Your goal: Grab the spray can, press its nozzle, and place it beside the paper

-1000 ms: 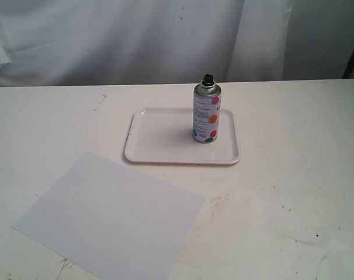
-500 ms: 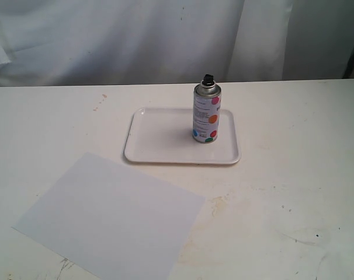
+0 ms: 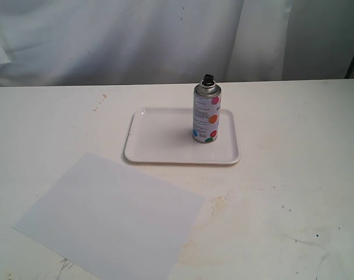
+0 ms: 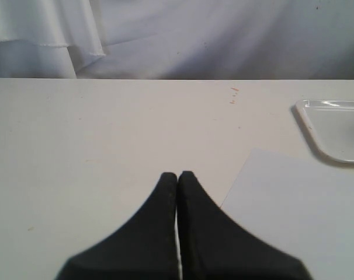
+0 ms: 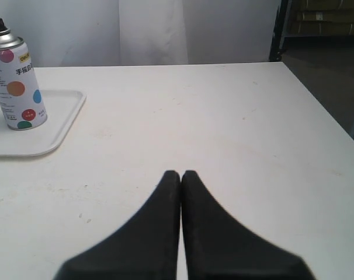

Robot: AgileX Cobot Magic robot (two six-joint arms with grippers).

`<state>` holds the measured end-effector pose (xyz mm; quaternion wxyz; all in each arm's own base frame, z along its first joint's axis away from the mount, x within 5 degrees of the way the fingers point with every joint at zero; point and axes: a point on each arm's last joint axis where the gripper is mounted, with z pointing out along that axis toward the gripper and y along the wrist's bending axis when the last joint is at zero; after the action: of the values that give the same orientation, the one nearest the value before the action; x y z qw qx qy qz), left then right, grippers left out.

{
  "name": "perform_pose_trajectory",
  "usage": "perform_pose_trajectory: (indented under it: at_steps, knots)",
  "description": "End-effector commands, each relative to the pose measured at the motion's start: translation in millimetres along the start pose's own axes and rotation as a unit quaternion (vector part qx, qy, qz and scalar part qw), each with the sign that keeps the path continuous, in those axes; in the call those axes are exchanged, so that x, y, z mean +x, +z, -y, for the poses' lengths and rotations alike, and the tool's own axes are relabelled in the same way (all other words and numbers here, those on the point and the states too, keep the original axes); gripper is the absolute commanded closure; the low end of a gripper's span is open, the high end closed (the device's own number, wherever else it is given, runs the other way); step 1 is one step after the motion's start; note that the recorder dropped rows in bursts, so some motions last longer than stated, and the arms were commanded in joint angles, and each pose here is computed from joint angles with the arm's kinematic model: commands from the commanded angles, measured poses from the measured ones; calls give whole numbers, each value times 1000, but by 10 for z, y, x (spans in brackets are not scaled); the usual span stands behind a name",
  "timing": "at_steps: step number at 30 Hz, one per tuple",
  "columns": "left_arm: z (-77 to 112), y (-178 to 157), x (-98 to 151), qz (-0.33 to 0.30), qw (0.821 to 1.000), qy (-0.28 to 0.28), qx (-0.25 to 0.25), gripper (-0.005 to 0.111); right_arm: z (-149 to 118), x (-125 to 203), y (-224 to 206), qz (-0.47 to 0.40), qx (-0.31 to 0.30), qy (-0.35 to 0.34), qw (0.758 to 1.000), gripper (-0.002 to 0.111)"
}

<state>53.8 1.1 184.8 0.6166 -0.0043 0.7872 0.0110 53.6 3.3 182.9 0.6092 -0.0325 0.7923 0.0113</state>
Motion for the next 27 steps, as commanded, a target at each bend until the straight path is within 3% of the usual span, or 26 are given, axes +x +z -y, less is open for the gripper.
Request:
perform_pose_trajectory:
  at_steps: [1, 27]
  knots:
    - [-2, 3, 2, 6, 1000, 1, -1, 106, 1, 8, 0, 2, 2, -1, 1000, 108]
    - [-2, 3, 2, 6, 1000, 0, -1, 106, 0, 8, 0, 2, 1, 9, 1000, 108]
